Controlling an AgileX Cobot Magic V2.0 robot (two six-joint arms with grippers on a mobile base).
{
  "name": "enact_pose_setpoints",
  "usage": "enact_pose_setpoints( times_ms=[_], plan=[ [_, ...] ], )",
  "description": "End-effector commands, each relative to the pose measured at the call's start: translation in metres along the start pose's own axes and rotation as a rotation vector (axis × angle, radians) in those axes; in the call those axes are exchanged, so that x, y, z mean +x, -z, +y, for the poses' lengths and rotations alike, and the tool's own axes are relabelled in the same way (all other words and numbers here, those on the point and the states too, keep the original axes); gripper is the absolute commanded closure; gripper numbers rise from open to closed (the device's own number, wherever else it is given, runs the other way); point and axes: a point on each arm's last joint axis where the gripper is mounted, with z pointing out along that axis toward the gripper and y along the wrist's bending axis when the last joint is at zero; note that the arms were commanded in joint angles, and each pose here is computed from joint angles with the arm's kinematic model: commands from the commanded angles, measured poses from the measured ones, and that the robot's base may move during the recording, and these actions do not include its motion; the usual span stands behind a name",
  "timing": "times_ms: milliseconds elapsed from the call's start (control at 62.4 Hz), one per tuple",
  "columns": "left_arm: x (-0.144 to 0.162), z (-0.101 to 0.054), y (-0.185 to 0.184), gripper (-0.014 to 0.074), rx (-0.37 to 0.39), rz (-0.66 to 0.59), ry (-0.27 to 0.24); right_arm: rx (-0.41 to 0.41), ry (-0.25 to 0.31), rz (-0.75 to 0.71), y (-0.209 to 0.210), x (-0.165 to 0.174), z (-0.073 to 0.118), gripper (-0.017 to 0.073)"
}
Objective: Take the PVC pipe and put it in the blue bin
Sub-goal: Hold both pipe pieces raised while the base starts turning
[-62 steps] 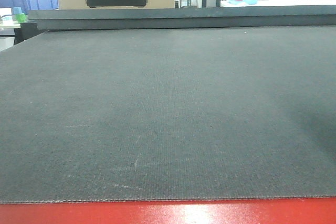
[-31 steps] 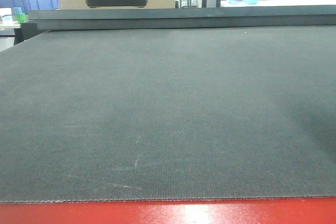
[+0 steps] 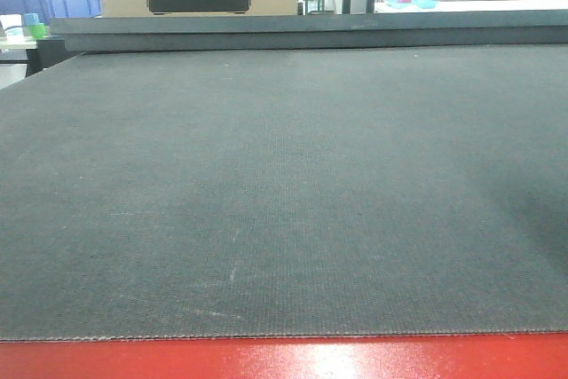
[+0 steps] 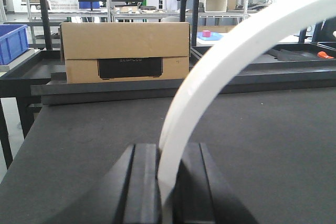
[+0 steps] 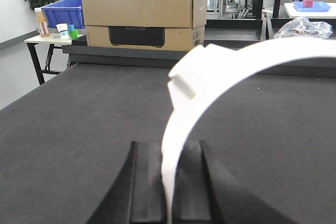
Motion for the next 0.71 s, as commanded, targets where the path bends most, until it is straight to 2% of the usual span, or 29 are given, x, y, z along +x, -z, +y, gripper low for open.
enact_pose_setpoints(
  times_ms=[0,690],
  plan=[
    [-0.0033,-0.0003,0.0016,0.0705,0.002,-0.031,-0.001,-0.004,0.014,-0.033,0.0012,-0.0025,0.0003,0.0727],
    [-0.0033,-0.0003,0.0016,0.0705,0.002,-0.031,-0.001,-0.004,0.014,-0.033,0.0012,-0.0025,0.0003,0.0727]
  ],
)
